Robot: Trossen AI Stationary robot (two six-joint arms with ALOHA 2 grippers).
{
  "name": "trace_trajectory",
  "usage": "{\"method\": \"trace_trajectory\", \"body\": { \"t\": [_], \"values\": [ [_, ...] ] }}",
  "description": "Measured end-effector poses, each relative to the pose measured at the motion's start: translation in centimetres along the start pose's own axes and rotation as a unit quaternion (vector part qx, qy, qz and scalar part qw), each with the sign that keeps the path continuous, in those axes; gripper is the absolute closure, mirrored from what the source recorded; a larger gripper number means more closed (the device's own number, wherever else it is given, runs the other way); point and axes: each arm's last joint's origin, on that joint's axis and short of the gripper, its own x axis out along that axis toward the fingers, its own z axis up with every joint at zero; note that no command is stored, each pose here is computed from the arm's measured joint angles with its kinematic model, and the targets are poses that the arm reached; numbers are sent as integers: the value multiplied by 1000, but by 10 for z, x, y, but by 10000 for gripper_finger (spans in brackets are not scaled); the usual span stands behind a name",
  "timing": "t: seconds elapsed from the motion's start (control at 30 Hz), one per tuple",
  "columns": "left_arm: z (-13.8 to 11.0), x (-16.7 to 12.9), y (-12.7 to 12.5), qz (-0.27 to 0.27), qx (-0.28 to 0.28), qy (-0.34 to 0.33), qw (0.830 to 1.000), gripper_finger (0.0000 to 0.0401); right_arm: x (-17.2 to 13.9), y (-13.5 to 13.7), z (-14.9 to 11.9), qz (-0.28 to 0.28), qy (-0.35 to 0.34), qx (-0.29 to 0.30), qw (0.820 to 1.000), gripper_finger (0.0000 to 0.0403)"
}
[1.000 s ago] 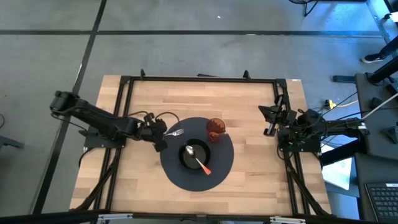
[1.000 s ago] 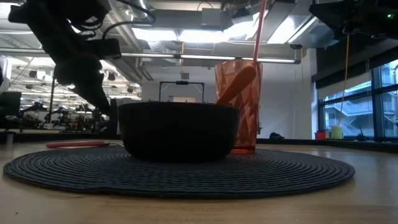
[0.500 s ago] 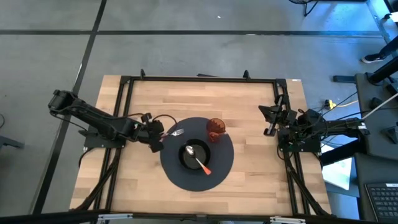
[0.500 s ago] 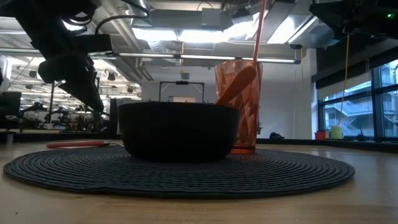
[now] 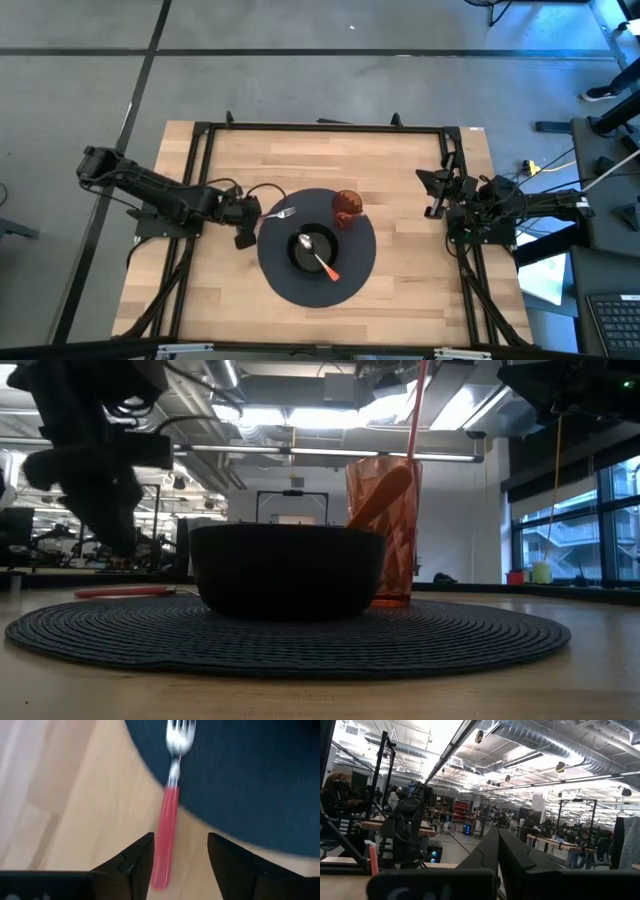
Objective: Pick & Place Utensil
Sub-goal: Put the pink fork into the black bowl
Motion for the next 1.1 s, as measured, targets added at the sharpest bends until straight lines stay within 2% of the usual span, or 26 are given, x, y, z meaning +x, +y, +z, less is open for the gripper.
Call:
{"method": "trace_trajectory", "body": {
  "t": [0.17,0.37,0.73,1.0,1.1],
  "values": [
    [0,4,8,5,11,26,1000,207,0,0,1,-2,-4,1,1000,393],
    [10,13,13,-20,27,25,999,196,0,0,1,-2,-5,1,1000,393],
    [16,48,22,-34,50,93,994,196,0,0,1,-3,-6,1,1000,393],
    [24,53,24,-27,69,97,993,197,0,-1,1,-3,-6,-1,1000,393],
    [27,53,25,-27,74,90,993,220,0,-1,2,-3,-8,-1,1000,393]
  ]
}}
